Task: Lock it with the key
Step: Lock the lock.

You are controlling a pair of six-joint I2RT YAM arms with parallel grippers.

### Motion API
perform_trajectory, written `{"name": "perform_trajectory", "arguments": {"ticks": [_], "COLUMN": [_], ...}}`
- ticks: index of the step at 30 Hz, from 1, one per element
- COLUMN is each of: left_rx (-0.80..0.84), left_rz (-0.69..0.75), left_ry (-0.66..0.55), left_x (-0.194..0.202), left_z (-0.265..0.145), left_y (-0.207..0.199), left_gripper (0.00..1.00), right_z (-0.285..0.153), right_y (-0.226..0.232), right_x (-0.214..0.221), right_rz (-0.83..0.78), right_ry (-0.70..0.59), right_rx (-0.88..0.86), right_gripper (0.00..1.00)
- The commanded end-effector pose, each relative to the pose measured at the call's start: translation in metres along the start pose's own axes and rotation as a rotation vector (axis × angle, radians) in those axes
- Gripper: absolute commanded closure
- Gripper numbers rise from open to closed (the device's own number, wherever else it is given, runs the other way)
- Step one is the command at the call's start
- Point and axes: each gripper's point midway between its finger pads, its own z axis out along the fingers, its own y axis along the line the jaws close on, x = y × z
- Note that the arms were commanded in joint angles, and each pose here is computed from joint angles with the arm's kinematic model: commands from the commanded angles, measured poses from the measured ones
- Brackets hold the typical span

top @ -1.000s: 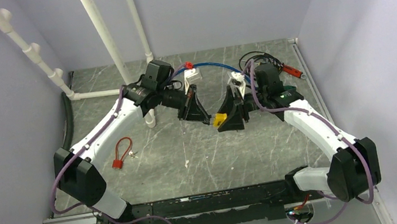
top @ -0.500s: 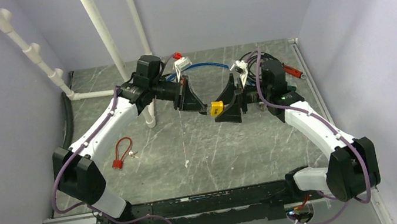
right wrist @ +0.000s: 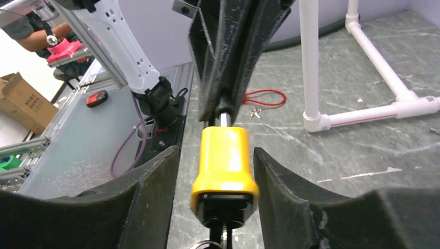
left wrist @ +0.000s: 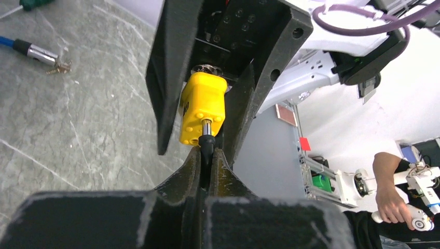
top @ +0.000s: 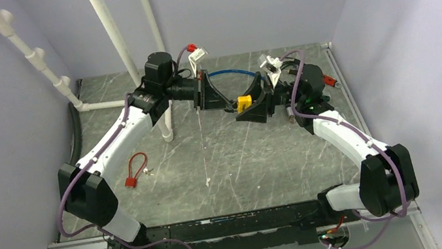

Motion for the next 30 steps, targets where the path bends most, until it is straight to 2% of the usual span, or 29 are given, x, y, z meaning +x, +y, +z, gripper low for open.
{"name": "perform_trajectory", "arguments": {"ticks": [1, 4, 8, 23, 30], "left_rx": [0.061, 0.059, 0.05, 0.001, 0.022], "left_rz": [0.083, 0.083, 0.085, 0.142, 0.203], "left_ry": [-0.077, -0.088, -0.098, -0.091, -0.074], "left_x": [-0.03, -0.031, -0.033, -0.025, -0.026], "left_z": [-0.007, -0.008, -0.009, -0.006, 0.003], "left_y": [-0.022, -0.02, -0.018, -0.005, -0.014], "left_gripper": [1.0, 1.0, 1.0, 1.0, 1.0], "right_z": [0.002, 0.003, 0.005, 0.016, 0.021], "right_y": [0.015, 0.017, 0.021, 0.027, 0.021], "right_x": [-0.023, -0.021, -0.018, -0.011, -0.007], "right_rz": [-0.097, -0.09, -0.072, 0.057, 0.154], "right_ry": [-0.049, -0.046, -0.042, -0.007, -0.004], "right_rx": [-0.04, -0.053, -0.065, -0.099, -0.093], "right_gripper": [0.49, 0.58, 0.62, 1.0, 1.0]}}
